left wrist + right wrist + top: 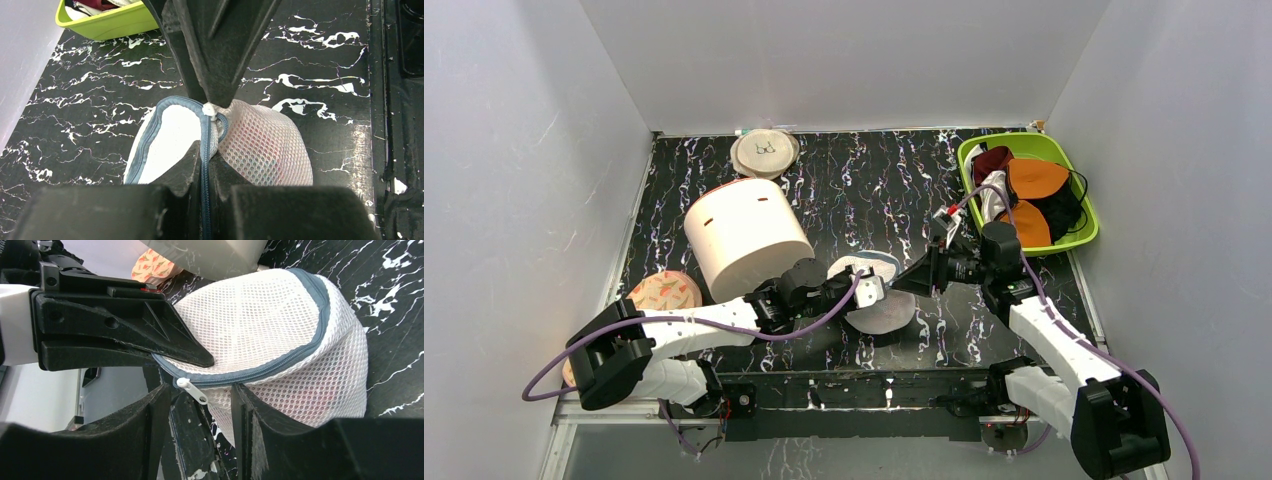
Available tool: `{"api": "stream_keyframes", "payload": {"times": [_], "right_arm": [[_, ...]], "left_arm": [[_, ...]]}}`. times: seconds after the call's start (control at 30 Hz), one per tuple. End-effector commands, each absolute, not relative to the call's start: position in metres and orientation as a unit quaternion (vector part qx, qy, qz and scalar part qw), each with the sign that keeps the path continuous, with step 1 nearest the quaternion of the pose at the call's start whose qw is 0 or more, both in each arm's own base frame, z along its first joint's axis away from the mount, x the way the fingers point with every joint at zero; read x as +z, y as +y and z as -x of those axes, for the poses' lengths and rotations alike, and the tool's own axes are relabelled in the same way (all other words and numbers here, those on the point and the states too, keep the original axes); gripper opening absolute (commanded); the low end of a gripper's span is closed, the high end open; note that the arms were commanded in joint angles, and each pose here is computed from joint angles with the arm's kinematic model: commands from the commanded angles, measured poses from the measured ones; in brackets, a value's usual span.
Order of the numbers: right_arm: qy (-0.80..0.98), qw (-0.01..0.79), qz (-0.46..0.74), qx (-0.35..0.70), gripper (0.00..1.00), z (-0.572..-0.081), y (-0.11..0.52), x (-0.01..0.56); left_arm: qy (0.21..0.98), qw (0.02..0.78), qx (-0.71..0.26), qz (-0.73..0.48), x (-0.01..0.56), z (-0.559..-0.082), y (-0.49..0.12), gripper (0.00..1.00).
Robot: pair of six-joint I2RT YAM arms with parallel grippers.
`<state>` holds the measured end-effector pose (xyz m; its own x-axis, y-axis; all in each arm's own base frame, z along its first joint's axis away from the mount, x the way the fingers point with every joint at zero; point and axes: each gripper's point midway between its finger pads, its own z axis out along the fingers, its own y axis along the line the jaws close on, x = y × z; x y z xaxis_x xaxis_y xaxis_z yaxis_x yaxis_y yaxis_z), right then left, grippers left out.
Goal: Unzip the laundry bag and remove the bra
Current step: Unzip the laundry bag at the center of the board.
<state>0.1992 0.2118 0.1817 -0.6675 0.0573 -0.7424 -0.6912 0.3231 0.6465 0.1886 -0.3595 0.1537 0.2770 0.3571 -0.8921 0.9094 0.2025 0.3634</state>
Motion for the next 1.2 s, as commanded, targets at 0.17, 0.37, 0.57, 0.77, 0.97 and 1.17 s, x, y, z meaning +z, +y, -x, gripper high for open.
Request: {"api": "stream_keyframes", "payload": {"times": [0.17, 0.37, 0.57, 0.77, 0.97, 1.17], "right_arm": [[0.717, 0.345, 0.239, 0.556, 0.42, -0.190, 0.218, 0.187], [0.719, 0.345, 0.237, 0.555, 0.29, -0.192, 0.219, 0.186], [0.718, 0.348, 0.240, 0.553, 0.23, -0.194, 0.219, 0.189], [0.719, 0.349, 0.239, 0.552, 0.09, -0.193, 0.219, 0.190], [0.730, 0.353, 0.231, 0.538, 0.00, -0.196, 0.216, 0.188], [0.763, 0.379, 0.205, 0.481, 0.00, -0.217, 0.206, 0.181]], "left_arm": [[0.509, 0.588, -0.268, -0.568, 0.195, -0.188, -0.367, 0.00], [0.507, 0.586, -0.272, -0.571, 0.195, -0.186, -0.368, 0.00], [0.507, 0.585, -0.272, -0.571, 0.194, -0.186, -0.367, 0.00], [0.507, 0.584, -0.273, -0.572, 0.194, -0.185, -0.368, 0.00], [0.507, 0.585, -0.269, -0.573, 0.194, -0.186, -0.366, 0.00], [0.507, 0.584, -0.265, -0.575, 0.195, -0.187, -0.366, 0.00]]}}
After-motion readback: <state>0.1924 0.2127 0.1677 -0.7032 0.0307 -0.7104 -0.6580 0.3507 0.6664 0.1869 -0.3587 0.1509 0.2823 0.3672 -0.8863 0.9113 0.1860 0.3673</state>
